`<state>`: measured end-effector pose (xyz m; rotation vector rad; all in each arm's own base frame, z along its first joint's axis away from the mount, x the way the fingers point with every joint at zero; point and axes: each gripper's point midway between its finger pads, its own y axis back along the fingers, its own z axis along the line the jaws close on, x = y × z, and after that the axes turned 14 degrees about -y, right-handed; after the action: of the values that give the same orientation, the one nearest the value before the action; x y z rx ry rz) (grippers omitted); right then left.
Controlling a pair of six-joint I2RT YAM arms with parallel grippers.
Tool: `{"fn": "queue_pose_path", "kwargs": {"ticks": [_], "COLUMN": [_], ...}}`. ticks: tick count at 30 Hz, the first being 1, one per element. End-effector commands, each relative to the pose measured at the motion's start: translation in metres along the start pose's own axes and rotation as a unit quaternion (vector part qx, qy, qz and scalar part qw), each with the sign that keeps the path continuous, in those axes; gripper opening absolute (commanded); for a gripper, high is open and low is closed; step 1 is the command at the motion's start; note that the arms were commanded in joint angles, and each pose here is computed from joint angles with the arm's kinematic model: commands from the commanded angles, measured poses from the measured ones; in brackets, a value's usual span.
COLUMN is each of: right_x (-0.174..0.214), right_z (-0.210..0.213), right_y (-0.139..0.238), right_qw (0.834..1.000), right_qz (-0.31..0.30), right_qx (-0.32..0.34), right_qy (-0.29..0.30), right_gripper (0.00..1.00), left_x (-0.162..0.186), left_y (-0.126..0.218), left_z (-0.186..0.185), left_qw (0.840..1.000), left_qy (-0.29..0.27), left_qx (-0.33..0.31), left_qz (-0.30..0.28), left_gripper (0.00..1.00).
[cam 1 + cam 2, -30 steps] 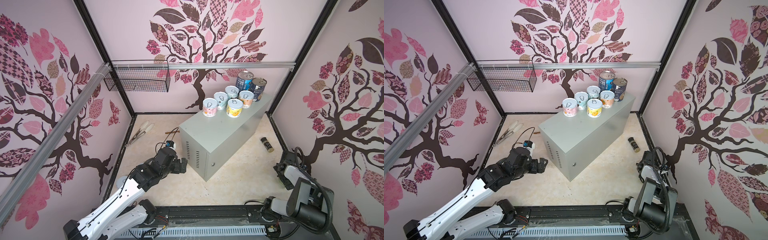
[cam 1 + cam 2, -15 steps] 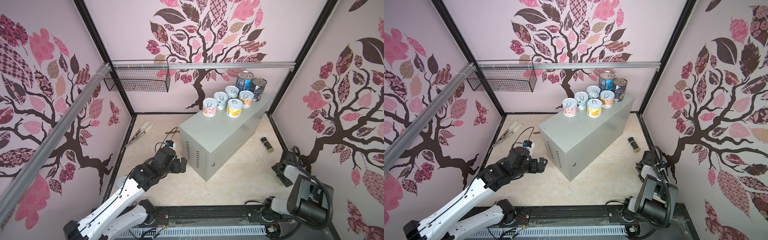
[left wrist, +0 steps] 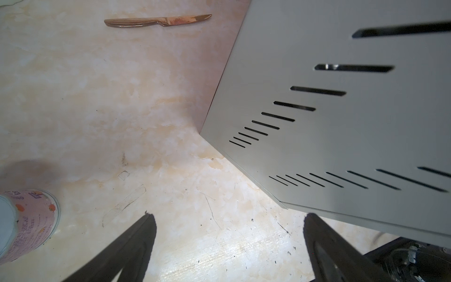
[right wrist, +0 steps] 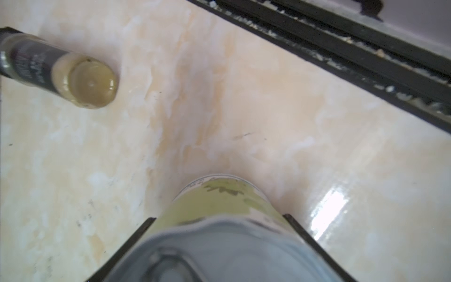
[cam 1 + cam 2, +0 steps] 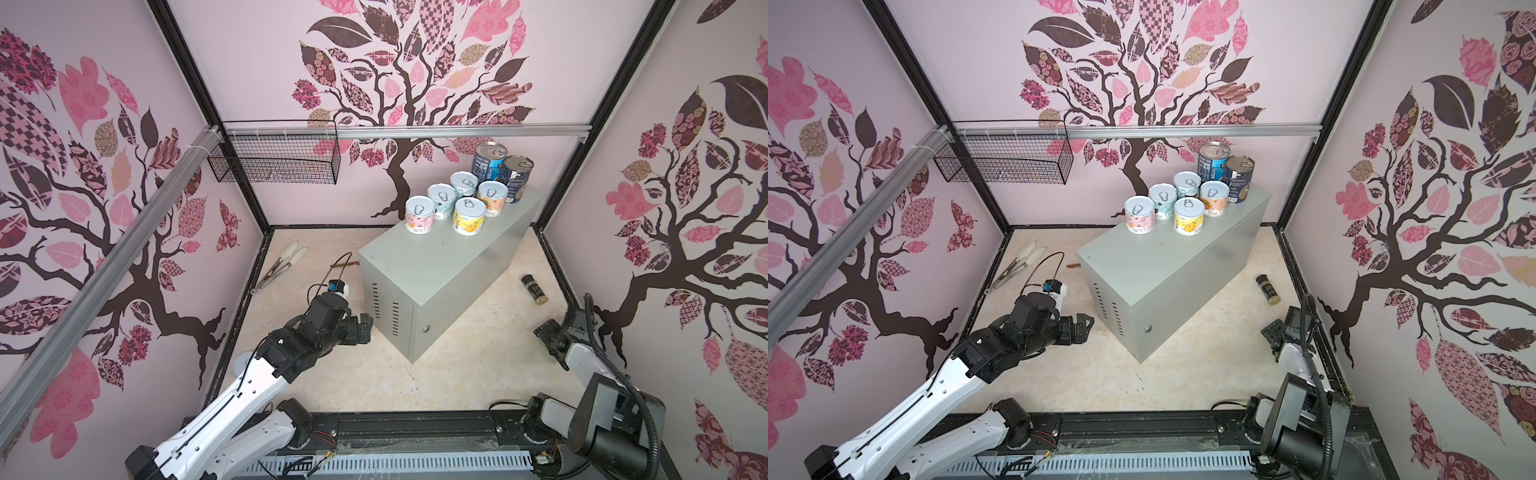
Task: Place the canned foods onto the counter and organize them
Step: 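Close the right gripper on the green-labelled can and lift it, then carry the green can up over the cabinet top with the right gripper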
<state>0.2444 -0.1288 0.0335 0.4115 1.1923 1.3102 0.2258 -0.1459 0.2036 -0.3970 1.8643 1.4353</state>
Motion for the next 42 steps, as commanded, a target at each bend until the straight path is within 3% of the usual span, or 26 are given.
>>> {"fn": "queue_pose_path", "kwargs": {"ticks": [1,10,18,26,38,42], "right_x": [-0.005,0.016,0.05,0.047,0.037,0.027], "right_z": [0.038,0.094,0.134,0.167,0.223,0.236], "right_y": [0.014,0.047,0.092,0.166,0.273,0.312], "right_qw": [0.997,0.981,0.952,0.915,0.87,0.853], "right_qz": [0.0,0.048,0.098,0.1,0.107,0.089], "right_qx": [-0.071,-0.166,-0.272,-0.378,-0.45,-0.482], "right_qy": [0.027,0.087,0.101,0.099,0.17,0.179], "right_gripper": [0.6,0.6,0.58,0.58,0.59,0.59], "left_x": [0.0,-0.003,-0.009,-0.025,-0.068,-0.091], "left_y": [-0.005,-0.001,0.005,0.021,0.072,0.101], "left_z": [0.0,0.001,0.004,0.005,0.015,0.026], "left_qw": [1.0,0.999,0.999,0.998,0.993,0.985], "left_qy": [-0.002,-0.02,-0.031,-0.037,-0.055,-0.079], "left_qx": [0.009,0.015,-0.01,-0.031,-0.066,-0.104], "left_qz": [-0.004,-0.023,-0.02,-0.032,-0.085,-0.108], "left_gripper": [0.98,0.98,0.98,0.98,0.98,0.98]}}
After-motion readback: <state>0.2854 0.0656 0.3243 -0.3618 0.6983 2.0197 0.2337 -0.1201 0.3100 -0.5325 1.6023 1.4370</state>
